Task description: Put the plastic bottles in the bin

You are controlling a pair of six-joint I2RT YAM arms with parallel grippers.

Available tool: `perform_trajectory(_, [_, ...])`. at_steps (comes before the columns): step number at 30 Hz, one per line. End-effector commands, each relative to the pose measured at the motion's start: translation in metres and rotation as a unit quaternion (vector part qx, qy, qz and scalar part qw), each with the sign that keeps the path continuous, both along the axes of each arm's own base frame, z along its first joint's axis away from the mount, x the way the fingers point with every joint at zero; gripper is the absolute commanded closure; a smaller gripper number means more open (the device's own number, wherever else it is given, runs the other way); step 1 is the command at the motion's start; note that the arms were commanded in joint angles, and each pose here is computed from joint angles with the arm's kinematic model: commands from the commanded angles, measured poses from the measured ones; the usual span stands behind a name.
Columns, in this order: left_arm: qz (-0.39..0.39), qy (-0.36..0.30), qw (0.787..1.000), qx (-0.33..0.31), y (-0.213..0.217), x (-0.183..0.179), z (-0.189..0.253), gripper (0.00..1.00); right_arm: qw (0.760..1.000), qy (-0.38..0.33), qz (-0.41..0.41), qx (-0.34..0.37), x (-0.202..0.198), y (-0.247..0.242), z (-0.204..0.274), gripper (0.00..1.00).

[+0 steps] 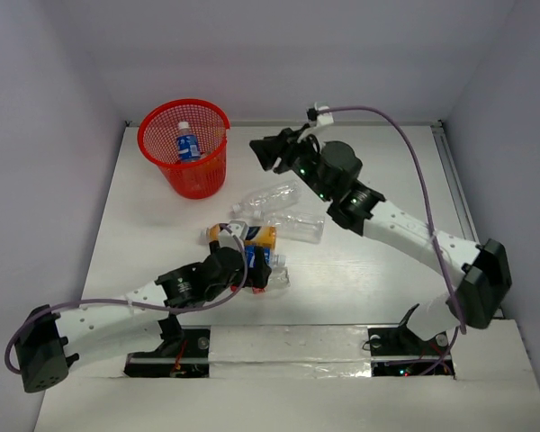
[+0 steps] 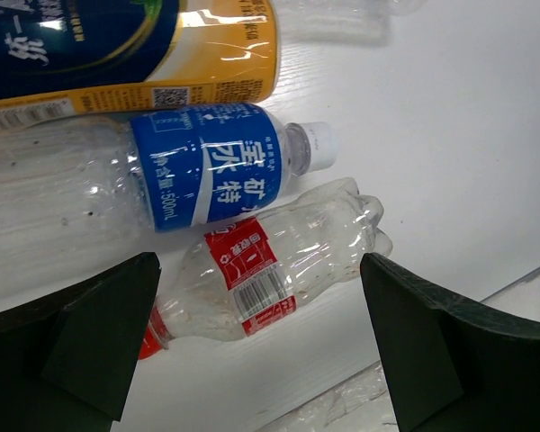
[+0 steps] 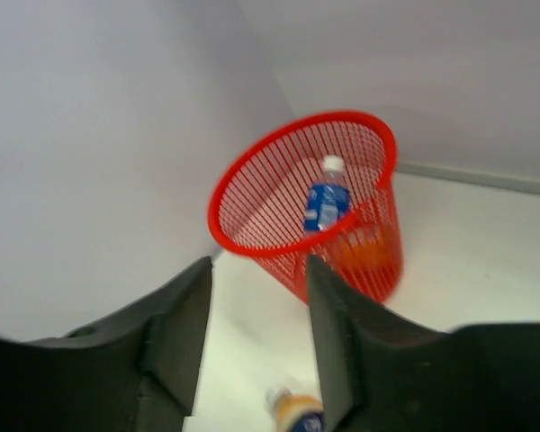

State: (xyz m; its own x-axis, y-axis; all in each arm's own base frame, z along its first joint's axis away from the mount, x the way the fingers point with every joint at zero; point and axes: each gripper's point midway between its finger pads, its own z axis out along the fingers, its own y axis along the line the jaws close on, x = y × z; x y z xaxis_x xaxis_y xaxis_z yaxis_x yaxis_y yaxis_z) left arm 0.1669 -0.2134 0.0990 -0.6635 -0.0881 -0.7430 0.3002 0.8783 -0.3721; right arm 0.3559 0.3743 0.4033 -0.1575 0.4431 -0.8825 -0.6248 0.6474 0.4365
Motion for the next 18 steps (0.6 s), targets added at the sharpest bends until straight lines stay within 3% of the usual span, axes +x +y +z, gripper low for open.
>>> perform_trajectory(1, [-0.038,-0.040,0.998,-0.009,-0.023,0.007,0.027,0.07,1.000,-0.017,0.014,0.019,-0.022,-0.019,0.005,0.46])
perform_trajectory(5, [-0.067,-0.052,0.996,0.008,-0.036,0.009,0.024,0.07,1.000,0.002,0.009,-0.002,-0.032,-0.032,-0.016,0.35])
perform_trajectory(18, [-0.153,-0.009,0.986,0.063,-0.069,-0.010,-0.017,0.09,1.000,0.002,-0.015,0.006,-0.059,-0.073,-0.004,0.21])
